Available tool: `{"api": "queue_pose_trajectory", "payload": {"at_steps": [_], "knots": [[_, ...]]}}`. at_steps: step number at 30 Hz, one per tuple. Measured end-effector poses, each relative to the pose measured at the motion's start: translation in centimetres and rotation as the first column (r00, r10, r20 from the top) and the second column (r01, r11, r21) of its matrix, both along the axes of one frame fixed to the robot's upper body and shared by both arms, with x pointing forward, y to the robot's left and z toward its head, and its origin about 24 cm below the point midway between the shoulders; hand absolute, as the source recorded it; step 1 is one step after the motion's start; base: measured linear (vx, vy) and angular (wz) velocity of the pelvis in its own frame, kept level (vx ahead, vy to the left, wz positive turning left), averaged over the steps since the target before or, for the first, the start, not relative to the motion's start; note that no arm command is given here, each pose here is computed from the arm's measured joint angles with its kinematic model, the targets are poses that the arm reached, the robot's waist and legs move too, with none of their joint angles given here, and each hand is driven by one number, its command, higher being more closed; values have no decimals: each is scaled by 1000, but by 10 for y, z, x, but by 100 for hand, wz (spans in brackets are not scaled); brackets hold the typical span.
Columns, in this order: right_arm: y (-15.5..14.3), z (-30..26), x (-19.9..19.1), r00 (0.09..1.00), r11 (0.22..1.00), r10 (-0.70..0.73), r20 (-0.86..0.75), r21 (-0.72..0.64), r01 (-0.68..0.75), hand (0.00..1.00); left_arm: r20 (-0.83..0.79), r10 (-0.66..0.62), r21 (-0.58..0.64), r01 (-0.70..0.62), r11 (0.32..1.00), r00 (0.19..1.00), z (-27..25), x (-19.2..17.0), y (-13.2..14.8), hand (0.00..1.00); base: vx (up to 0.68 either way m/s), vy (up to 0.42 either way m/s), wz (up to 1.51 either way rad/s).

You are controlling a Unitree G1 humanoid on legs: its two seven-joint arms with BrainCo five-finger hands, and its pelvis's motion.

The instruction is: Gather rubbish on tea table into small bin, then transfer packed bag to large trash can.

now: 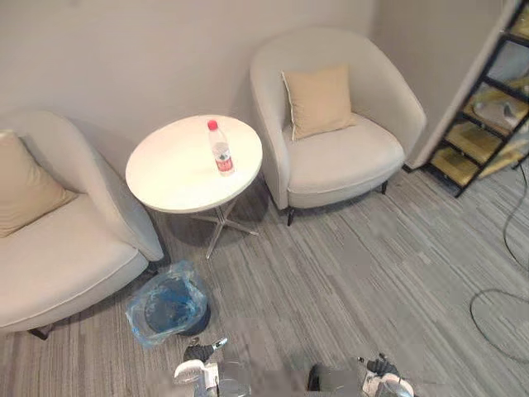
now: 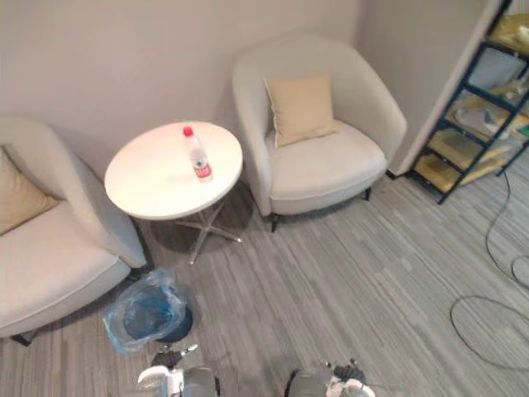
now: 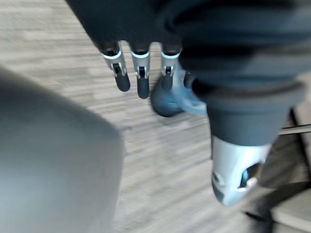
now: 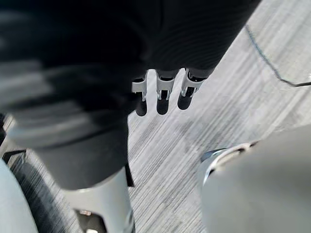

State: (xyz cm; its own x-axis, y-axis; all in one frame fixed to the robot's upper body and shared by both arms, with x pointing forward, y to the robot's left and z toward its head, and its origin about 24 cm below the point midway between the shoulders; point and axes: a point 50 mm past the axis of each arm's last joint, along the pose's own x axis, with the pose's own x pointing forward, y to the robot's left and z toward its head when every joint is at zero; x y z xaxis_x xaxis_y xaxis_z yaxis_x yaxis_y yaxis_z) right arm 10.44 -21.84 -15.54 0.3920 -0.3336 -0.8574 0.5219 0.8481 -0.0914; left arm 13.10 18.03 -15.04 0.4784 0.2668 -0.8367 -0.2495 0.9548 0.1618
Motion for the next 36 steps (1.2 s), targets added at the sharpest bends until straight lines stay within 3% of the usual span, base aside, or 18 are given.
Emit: {"api": "queue_pose_trajectory", "payload": {"at_steps": [9,17,22,24,26,36], "knots": [[15,-4,1,1000,999,-2,-23,49,3,0,3,-79,39,79,996,997,3,9,11,0,370,59,12],[10,-1,5,1000,999,25,5,28,-25,0,-57,-143,58,146,988,988,-2,1,13,0,270,67,17],[5,2,11,999,1000,16,40,23,-17,0,-54,-120,37,122,992,991,-3,0,7,0,270,-173,63],[13,0,8,999,999,0,33,51,-2,0,-55,-44,30,46,999,998,-4,-5,13,0,255,-317,68],[4,0,5,1000,1000,-2,20,27,2,0,-66,11,-24,-13,1000,998,-7,-12,-1,0,257,-337,48],[3,-1,-4,1000,1000,-14,2,17,14,0,-26,-1,-17,1,1000,1000,-3,-7,-1,0,100,-159,70]]}}
